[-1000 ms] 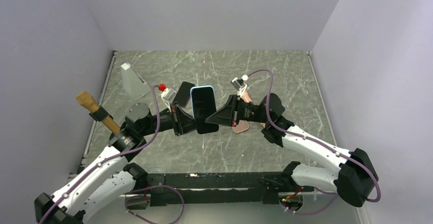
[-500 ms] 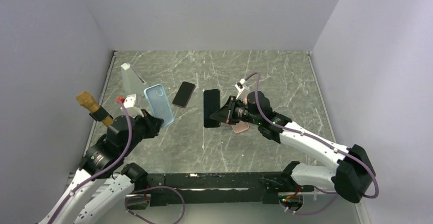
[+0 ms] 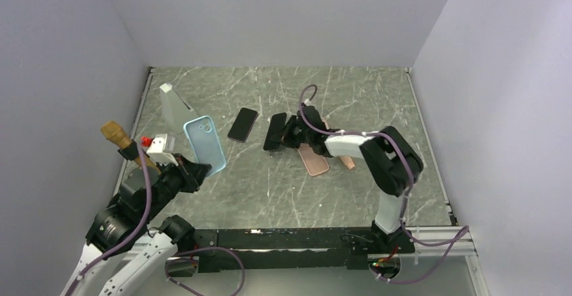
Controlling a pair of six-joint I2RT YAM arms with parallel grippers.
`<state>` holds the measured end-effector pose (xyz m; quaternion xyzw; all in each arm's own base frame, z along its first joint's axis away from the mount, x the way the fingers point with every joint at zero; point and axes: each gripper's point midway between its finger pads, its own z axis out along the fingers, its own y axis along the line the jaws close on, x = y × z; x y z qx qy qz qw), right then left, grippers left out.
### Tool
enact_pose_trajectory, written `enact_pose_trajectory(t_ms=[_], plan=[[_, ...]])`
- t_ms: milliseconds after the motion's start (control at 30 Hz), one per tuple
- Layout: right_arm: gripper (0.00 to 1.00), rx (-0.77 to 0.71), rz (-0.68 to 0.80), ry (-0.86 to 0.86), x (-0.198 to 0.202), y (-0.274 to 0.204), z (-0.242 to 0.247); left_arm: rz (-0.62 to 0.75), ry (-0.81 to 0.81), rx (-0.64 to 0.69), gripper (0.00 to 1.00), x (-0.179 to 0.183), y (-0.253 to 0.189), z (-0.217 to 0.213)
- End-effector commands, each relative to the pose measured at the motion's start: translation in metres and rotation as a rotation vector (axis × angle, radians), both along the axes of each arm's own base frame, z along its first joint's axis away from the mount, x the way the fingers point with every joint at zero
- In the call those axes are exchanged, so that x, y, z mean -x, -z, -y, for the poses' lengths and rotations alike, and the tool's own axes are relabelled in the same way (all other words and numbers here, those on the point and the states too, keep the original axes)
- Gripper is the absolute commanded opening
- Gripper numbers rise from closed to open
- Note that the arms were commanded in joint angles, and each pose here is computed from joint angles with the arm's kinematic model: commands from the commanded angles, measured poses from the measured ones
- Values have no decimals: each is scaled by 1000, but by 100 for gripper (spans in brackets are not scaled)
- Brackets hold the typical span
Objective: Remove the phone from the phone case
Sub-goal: Place the phone at the center of the board.
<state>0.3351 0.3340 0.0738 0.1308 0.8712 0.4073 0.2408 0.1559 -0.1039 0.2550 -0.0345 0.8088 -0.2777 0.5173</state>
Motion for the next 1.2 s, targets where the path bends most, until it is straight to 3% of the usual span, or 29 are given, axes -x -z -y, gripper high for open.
enact_pose_trajectory(t_ms=[0,167,733,1033,1167], plan=[[0,-211,119,5,-41,-49,-46,52,26,60,0,16,-21,-4],[0,-278,55,49,-53,-27,-66,58,11,54,0,26,-21,-14],[2,-239,-17,125,-64,20,-87,70,9,37,0,30,-26,-19],[24,-176,-40,93,-65,35,-90,62,20,32,0,28,-24,-16],[40,-122,-38,83,-63,37,-85,56,28,29,0,26,-23,-13]])
